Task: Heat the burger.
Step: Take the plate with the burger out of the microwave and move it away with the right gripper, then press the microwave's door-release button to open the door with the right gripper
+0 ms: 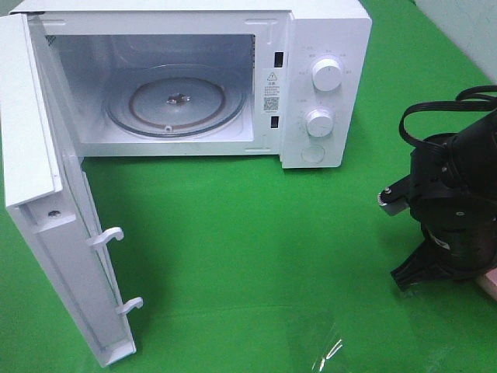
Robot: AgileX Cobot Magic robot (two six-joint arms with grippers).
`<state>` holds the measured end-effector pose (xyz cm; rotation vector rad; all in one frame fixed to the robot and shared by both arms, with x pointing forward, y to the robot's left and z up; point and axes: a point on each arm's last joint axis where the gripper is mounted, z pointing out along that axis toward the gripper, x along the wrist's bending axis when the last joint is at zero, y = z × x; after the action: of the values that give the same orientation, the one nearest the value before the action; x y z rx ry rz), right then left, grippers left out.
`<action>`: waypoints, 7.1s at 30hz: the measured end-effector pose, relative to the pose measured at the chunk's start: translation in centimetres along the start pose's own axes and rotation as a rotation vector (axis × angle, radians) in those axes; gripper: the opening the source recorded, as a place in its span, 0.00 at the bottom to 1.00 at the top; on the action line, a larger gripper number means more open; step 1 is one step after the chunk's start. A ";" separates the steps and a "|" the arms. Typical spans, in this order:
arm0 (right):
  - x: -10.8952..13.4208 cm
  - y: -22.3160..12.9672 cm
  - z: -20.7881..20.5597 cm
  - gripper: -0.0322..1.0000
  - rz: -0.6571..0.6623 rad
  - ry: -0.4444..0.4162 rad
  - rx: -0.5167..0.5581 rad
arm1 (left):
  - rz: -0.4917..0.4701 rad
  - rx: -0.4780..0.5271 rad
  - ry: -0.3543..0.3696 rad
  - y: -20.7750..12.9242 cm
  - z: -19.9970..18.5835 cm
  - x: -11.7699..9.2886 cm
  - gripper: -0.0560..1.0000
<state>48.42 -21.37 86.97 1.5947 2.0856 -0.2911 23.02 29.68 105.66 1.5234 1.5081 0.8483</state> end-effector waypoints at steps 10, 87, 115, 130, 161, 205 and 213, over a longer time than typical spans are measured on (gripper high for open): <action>0.0 -0.2 -0.3 0.30 0.056 0.021 0.018 | 0.000 0.000 0.000 0.0 0.0 0.0 0.97; -14.7 -20.5 -21.6 0.77 0.347 0.446 -0.896 | 0.000 0.000 0.000 0.0 0.0 0.0 0.96; -12.3 -23.6 -18.2 0.77 0.486 0.360 -0.970 | 0.000 0.000 0.000 0.0 0.0 0.0 0.96; -12.3 -23.6 -18.2 0.77 0.486 0.360 -0.970 | 0.000 0.000 0.000 0.0 0.0 0.0 0.96; -12.3 -23.6 -18.2 0.77 0.486 0.360 -0.970 | -0.006 -0.040 -0.007 1.9 0.2 -0.2 0.85; -12.3 -23.6 -18.2 0.77 0.486 0.360 -0.970 | 0.110 -0.162 0.008 3.0 21.4 1.1 0.05; -12.3 -23.6 -18.2 0.77 0.486 0.360 -0.970 | 0.164 -0.173 -0.127 1.9 24.1 -0.1 0.05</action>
<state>23.84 -30.45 105.74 1.4685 1.5390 1.0710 45.38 27.54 96.64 1.5560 1.1990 0.9329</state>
